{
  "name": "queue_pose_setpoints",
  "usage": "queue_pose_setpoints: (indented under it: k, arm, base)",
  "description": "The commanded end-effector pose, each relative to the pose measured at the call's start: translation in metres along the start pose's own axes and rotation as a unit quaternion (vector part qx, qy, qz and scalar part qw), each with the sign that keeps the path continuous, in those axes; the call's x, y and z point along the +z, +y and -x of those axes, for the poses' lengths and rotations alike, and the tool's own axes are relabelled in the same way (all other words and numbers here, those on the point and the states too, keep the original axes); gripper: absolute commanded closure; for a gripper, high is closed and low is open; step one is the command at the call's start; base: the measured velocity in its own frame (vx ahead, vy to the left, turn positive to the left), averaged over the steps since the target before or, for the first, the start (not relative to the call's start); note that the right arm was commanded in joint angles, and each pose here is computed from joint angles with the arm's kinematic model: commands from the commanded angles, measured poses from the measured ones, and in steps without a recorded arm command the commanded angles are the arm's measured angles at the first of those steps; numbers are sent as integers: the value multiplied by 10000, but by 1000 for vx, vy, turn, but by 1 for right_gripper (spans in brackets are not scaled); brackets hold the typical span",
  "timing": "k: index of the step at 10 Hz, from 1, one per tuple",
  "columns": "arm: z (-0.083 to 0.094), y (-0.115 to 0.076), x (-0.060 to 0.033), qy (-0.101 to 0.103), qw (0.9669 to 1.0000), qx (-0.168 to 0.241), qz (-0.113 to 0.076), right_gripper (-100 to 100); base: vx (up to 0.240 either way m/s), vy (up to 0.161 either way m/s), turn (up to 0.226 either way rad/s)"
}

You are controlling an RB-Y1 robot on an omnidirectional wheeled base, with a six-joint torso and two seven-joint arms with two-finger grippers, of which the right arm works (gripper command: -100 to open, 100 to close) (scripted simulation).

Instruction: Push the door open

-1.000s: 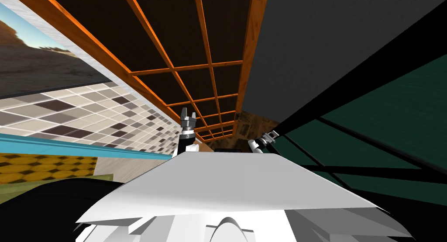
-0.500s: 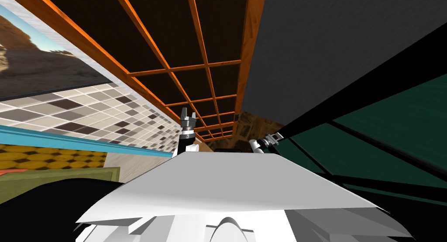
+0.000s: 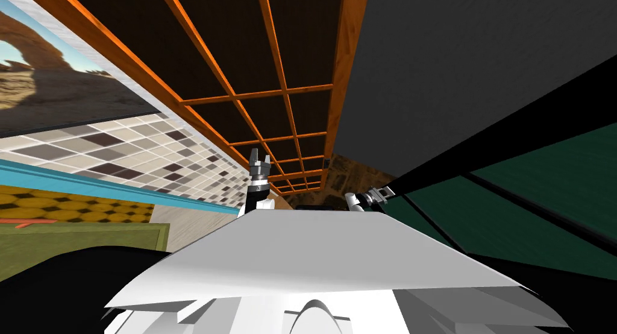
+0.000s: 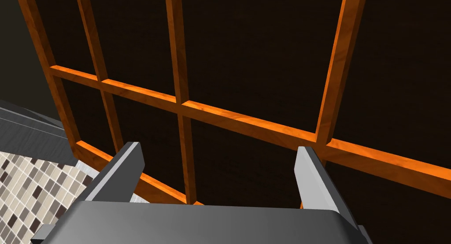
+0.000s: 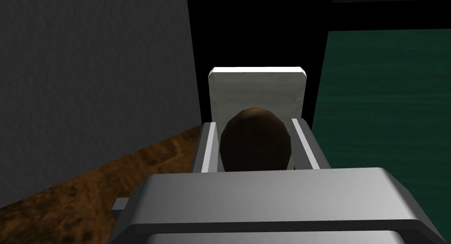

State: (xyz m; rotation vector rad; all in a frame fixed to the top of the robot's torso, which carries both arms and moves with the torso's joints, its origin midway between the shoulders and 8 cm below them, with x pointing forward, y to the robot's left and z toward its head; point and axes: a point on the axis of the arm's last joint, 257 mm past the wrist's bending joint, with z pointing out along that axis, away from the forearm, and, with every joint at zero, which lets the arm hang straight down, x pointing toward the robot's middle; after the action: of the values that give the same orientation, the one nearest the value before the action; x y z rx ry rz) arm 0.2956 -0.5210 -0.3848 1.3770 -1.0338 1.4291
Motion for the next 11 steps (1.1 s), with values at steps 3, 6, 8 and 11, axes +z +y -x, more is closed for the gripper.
queue_pose_setpoints:
  k: [3,6,8,11]
  arm:
    - [31,282,-66,-50,9983,13,582,100]
    - [93,290,-118,-142,9980,-5,618,100]
    - [-7,618,50,25,9934,-7,1146,100]
    - [-65,803,104,101,9887,41,1494,100]
  base:
    - [38,-91,116]
    - [38,-96,81]
    - [9,-143,175]
    - [51,-185,74]
